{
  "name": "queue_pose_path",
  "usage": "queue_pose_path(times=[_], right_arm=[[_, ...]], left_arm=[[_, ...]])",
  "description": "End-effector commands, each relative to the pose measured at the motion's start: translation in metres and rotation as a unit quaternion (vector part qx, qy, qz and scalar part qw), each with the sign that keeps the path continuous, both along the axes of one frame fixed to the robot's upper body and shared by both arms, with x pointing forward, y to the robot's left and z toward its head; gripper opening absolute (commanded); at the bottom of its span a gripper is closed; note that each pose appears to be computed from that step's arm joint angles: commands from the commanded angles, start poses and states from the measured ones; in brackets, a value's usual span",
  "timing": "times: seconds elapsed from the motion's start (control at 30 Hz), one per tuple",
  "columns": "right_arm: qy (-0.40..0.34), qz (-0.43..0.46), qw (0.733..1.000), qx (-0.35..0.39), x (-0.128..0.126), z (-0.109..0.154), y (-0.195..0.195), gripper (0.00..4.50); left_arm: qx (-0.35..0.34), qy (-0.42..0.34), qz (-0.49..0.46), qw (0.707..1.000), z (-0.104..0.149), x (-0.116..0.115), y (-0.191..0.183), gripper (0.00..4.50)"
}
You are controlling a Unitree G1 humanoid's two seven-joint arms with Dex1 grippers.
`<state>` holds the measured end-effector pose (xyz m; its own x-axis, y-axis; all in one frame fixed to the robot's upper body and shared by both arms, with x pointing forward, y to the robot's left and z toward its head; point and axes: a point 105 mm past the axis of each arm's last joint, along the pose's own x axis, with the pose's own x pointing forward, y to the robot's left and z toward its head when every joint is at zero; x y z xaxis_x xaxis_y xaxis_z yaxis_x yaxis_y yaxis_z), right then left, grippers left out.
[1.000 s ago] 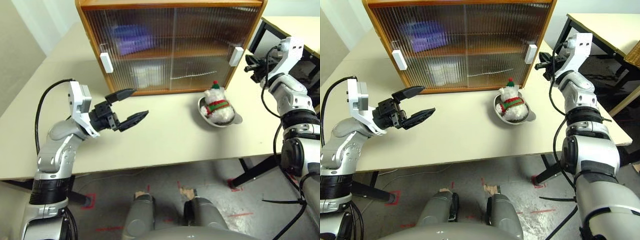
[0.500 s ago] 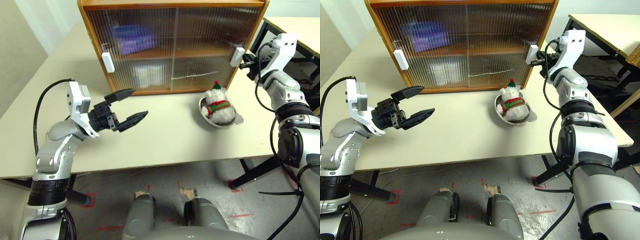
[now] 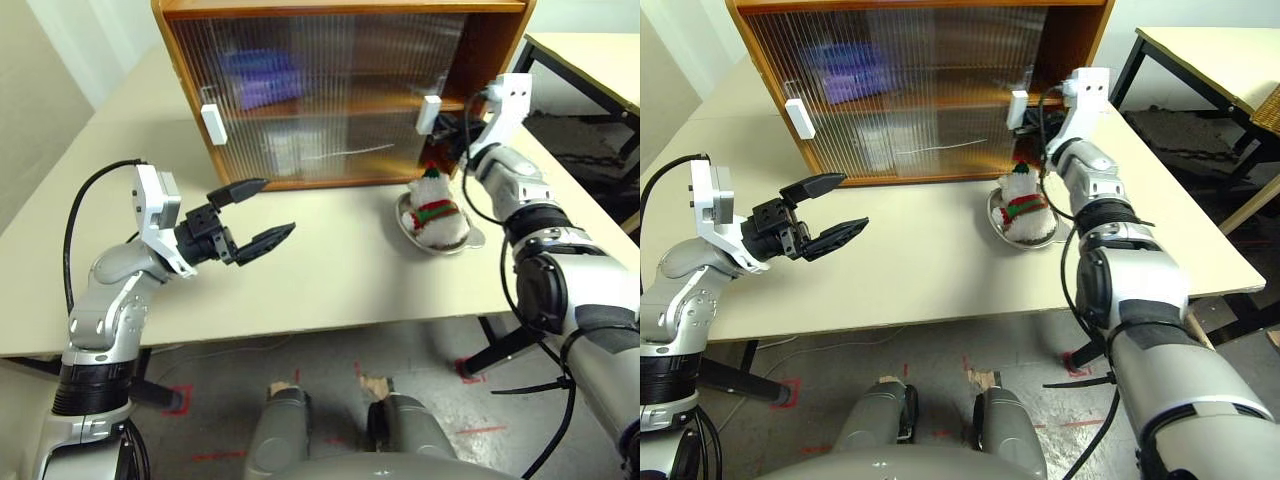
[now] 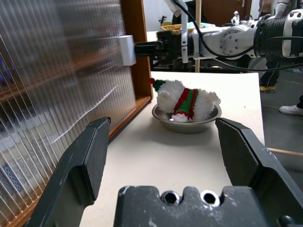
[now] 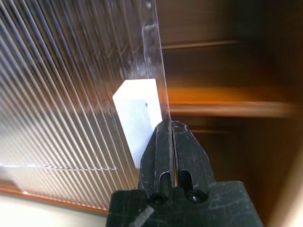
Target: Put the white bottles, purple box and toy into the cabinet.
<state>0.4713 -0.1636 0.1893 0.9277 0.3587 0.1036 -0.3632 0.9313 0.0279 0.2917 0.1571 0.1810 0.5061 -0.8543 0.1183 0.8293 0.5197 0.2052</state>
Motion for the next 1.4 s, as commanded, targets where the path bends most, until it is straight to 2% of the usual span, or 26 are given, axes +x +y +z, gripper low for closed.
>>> queue_pose_path(times=[0.03, 0.3, 0.47, 0.67, 0.77, 0.93, 1.07, 1.2, 1.27, 1.37, 1.4], right_arm=[[-0.02, 0.026, 0.999, 0.005, 0.001, 0.015, 0.016, 0.02], [-0.023, 0.093, 0.995, 0.01, -0.002, 0.016, 0.061, 0.02], [-0.033, 0.143, 0.989, 0.016, -0.007, 0.025, 0.1, 0.02], [-0.038, 0.177, 0.983, 0.018, -0.012, 0.029, 0.122, 0.02], [-0.043, 0.183, 0.982, 0.015, -0.013, 0.032, 0.123, 0.02], [-0.047, 0.163, 0.985, -0.016, -0.01, 0.033, 0.088, 0.02], [-0.033, 0.168, 0.985, -0.03, -0.017, 0.03, 0.049, 1.04], [0.004, 0.154, 0.986, -0.063, -0.035, 0.026, -0.005, 2.62], [0.046, 0.146, 0.986, -0.07, -0.05, 0.024, -0.028, 3.3], [0.143, 0.159, 0.973, -0.089, -0.078, 0.002, -0.042, 4.46], [0.172, 0.164, 0.967, -0.093, -0.088, -0.007, -0.044, 4.49]], left_arm=[[0.011, 0.01, 0.0, 1.0, -0.005, -0.001, -0.001, 4.5], [0.017, 0.022, -0.004, 1.0, -0.01, -0.005, -0.002, 4.5], [-0.009, 0.021, -0.024, 0.999, -0.005, -0.012, -0.005, 4.5], [-0.013, 0.039, -0.066, 0.997, -0.007, -0.024, -0.012, 4.5], [-0.014, 0.044, -0.076, 0.996, -0.007, -0.027, -0.013, 4.5], [-0.009, 0.048, -0.085, 0.995, -0.01, -0.03, -0.013, 4.5], [-0.022, 0.044, -0.095, 0.994, -0.007, -0.031, -0.015, 4.5], [-0.037, 0.034, -0.098, 0.994, 0.0, -0.03, -0.017, 4.5], [-0.036, 0.036, -0.097, 0.994, -0.003, -0.029, -0.018, 4.5], [-0.037, 0.037, -0.095, 0.994, -0.004, -0.027, -0.017, 4.5], [-0.037, 0.037, -0.095, 0.994, -0.004, -0.026, -0.017, 4.5]])
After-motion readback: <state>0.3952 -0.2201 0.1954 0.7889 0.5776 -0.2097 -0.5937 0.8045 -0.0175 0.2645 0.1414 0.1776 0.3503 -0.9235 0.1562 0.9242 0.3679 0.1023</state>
